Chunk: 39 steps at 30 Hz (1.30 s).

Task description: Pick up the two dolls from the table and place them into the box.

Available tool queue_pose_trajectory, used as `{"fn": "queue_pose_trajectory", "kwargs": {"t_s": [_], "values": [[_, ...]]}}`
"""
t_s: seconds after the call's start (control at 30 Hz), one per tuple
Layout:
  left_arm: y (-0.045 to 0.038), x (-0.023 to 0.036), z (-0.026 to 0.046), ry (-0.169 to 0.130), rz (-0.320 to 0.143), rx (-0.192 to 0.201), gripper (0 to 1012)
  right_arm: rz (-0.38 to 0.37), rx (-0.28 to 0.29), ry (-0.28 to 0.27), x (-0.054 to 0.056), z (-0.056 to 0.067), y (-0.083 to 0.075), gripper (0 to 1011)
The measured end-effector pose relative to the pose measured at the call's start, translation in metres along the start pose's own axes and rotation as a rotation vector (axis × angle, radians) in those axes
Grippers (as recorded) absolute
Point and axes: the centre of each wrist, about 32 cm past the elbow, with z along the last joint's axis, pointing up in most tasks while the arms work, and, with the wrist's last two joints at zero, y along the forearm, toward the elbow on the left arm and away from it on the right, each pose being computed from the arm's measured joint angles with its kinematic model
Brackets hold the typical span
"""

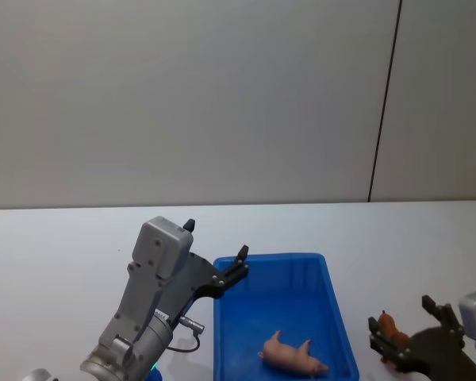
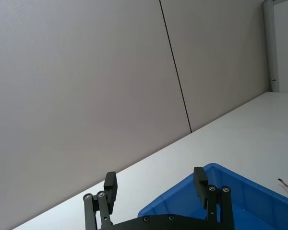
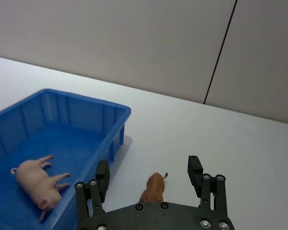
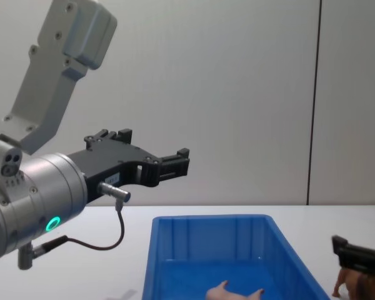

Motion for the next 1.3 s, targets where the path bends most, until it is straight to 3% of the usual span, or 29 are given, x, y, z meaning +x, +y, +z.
{"fn": "queue_pose_trajectory", "kwargs": {"t_s": [0.43, 0.73, 1.13, 1.3], "values": [[0.0000, 0.0000, 0.0000, 0.000, 0.000, 0.000, 1001, -0.021, -0.066, 0.024, 0.008, -0.018, -0.004, 982], [0.0000, 0.0000, 0.0000, 0.000, 0.000, 0.000, 1001, -0.003, -0.091, 0.043, 0.012, -0.028, -0.001, 726], [0.0000, 0.0000, 0.0000, 0.000, 0.000, 0.000, 1001, 0.027, -0.067, 0.047, 0.013, -0.030, 0.002, 366], [0.0000, 0.0000, 0.0000, 0.000, 0.000, 0.000, 1001, 0.034, -0.039, 0.043, 0.013, -0.026, 0.002, 360]]}}
